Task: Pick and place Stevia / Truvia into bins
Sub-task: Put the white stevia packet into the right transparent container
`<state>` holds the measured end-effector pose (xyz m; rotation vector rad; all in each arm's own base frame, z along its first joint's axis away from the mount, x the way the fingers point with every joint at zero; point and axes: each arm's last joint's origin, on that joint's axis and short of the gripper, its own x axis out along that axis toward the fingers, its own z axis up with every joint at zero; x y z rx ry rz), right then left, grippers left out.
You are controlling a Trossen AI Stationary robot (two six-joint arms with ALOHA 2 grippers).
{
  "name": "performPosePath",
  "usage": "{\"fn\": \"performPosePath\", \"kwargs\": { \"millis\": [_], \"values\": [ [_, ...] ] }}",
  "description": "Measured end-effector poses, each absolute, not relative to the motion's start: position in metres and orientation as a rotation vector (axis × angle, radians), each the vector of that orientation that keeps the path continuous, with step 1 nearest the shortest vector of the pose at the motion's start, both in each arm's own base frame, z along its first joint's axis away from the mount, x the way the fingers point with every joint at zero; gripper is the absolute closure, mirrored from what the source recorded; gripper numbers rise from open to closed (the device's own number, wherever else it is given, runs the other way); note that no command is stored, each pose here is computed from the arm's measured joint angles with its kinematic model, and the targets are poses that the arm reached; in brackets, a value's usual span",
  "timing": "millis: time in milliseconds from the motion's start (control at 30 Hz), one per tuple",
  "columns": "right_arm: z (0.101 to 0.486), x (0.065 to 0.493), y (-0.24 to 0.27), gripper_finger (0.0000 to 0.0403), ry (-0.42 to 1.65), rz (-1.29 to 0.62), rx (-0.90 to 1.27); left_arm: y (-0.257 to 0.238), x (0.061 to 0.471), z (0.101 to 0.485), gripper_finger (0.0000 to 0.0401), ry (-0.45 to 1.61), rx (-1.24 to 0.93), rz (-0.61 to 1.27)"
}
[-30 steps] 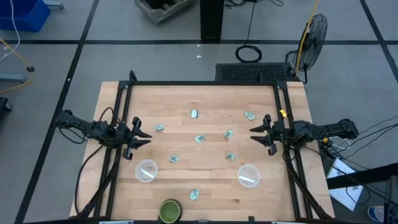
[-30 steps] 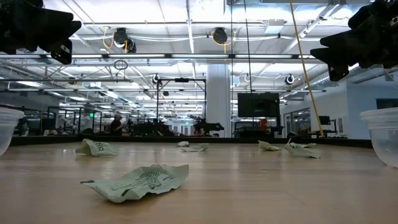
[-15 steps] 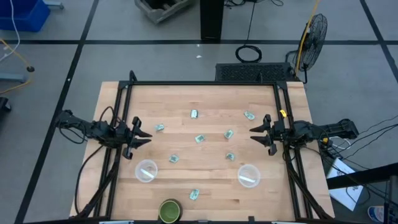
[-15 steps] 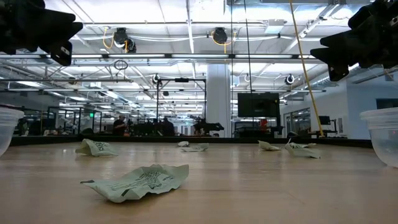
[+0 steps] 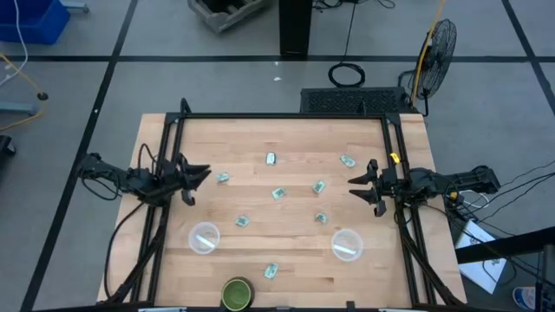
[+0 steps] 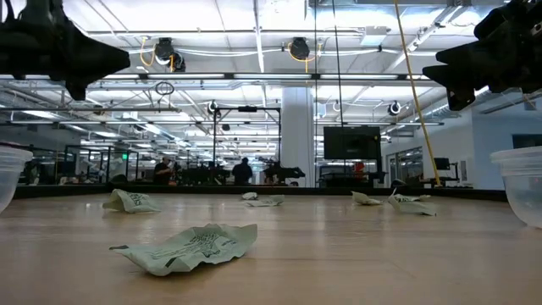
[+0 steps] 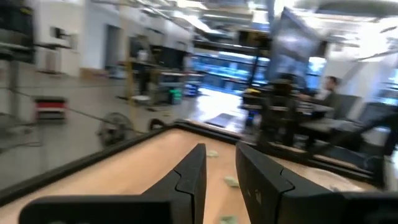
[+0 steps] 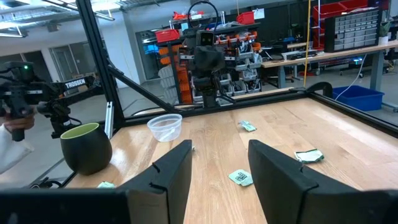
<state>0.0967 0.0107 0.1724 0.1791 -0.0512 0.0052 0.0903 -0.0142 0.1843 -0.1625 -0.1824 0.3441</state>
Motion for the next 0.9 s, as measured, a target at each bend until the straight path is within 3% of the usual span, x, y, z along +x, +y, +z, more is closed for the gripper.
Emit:
{"fn": "performPosePath", "kwargs": {
  "millis": [367, 900],
  "values": [
    [0.175, 0.097, 0.011, 0.0252, -0.079, 0.007, 0.182, -0.012, 0.086, 0.199, 0.0311, -0.320, -0.190, 0.356],
    [0.193, 0.093, 0.010, 0.0252, -0.265, 0.034, 0.287, -0.013, 0.089, 0.191, 0.0311, -0.247, -0.206, 0.352]
  ]
}}
